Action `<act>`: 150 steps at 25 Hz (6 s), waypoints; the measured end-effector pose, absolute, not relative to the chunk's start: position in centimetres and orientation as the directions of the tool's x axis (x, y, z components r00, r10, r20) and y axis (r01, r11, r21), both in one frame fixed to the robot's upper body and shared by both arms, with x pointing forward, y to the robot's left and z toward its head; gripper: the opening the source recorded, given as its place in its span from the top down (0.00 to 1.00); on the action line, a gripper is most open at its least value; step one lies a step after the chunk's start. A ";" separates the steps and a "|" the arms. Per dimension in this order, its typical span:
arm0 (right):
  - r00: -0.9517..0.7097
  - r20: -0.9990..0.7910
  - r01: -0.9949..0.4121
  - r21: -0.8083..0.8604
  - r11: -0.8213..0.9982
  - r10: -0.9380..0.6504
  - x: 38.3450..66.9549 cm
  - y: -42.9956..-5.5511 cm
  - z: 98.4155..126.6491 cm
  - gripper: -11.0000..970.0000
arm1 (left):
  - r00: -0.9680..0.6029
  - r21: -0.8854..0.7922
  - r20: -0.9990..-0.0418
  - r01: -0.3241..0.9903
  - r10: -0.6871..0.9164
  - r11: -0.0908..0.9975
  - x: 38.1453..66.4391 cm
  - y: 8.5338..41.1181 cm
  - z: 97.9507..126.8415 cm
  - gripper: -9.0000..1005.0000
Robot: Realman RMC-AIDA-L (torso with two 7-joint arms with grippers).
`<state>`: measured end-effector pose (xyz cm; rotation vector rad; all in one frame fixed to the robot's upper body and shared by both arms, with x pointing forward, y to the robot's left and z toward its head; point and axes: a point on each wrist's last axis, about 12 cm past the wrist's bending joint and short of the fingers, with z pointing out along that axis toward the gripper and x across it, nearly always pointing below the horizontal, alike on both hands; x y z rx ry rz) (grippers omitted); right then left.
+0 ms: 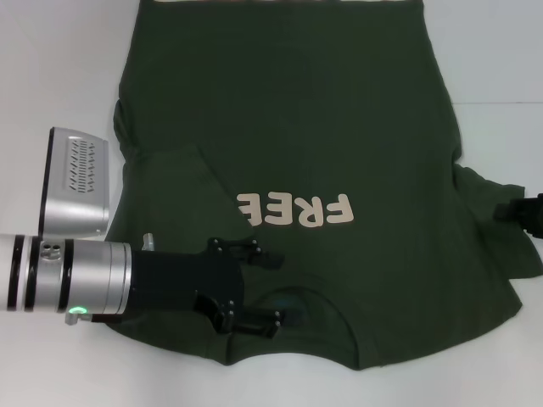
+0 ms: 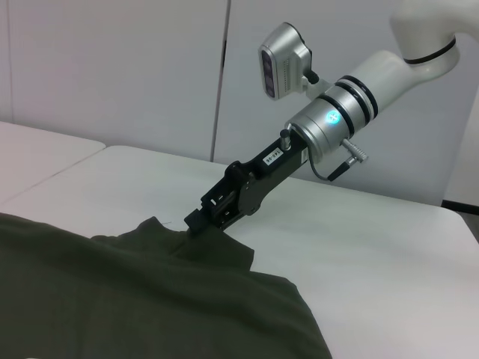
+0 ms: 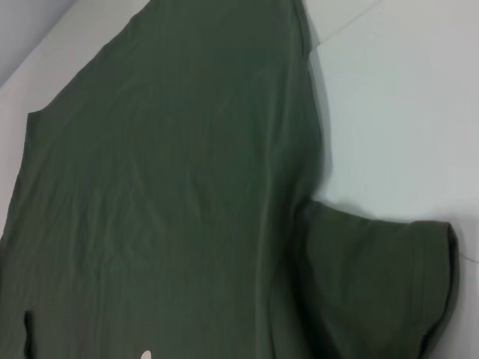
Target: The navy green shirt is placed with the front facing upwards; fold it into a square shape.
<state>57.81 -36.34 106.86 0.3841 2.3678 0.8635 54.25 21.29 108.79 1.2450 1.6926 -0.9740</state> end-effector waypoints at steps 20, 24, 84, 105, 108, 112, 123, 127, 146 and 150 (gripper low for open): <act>-0.749 -0.456 0.110 0.630 0.769 0.481 57.4 -39.1 107.3 0.98 | -0.193 -0.120 -0.919 0.967 0.343 0.223 54.4 21.2 108.9 0.17; -0.725 -0.494 0.120 0.596 0.794 0.480 57.8 -40.9 108.2 0.98 | -0.199 -0.126 -0.922 0.965 0.332 0.228 54.4 21.2 108.9 0.17; -0.660 -0.730 -0.495 0.600 0.628 0.177 61.7 -28.4 112.8 0.27 | -0.291 -0.201 -0.939 0.896 0.181 0.397 55.1 23.8 109.6 0.17; -0.627 -0.763 -0.568 0.586 0.578 0.157 60.4 -25.2 110.9 0.06 | -0.565 -0.414 -0.823 0.518 -0.064 0.749 51.1 33.8 107.4 0.17; -0.626 -0.764 -0.565 0.582 0.585 0.155 60.6 -25.2 110.9 0.06 | -0.589 -0.429 -0.804 0.482 -0.080 0.764 50.3 34.5 106.9 0.17; -0.625 -0.766 -0.567 0.579 0.586 0.152 60.7 -25.1 111.0 0.06 | -0.623 -0.440 -0.779 0.456 -0.076 0.773 49.7 34.8 106.3 0.17; -0.629 -0.763 -0.571 0.584 0.577 0.149 60.6 -25.0 111.0 0.07 | -0.678 -0.441 -0.734 0.422 -0.047 0.792 49.0 35.1 105.4 0.18; -0.630 -0.762 -0.570 0.585 0.577 0.150 60.6 -25.0 111.0 0.07 | -0.687 -0.443 -0.725 0.424 -0.038 0.790 49.1 35.0 105.3 0.18; -0.633 -0.759 -0.564 0.587 0.581 0.152 60.6 -25.4 111.1 0.07 | -0.713 -0.429 -0.701 0.388 -0.030 0.815 50.3 34.9 105.6 0.64; -0.641 -0.753 -0.556 0.588 0.587 0.147 60.5 -25.8 111.0 0.07 | -0.715 -0.430 -0.699 0.401 -0.017 0.809 50.4 34.6 105.6 0.83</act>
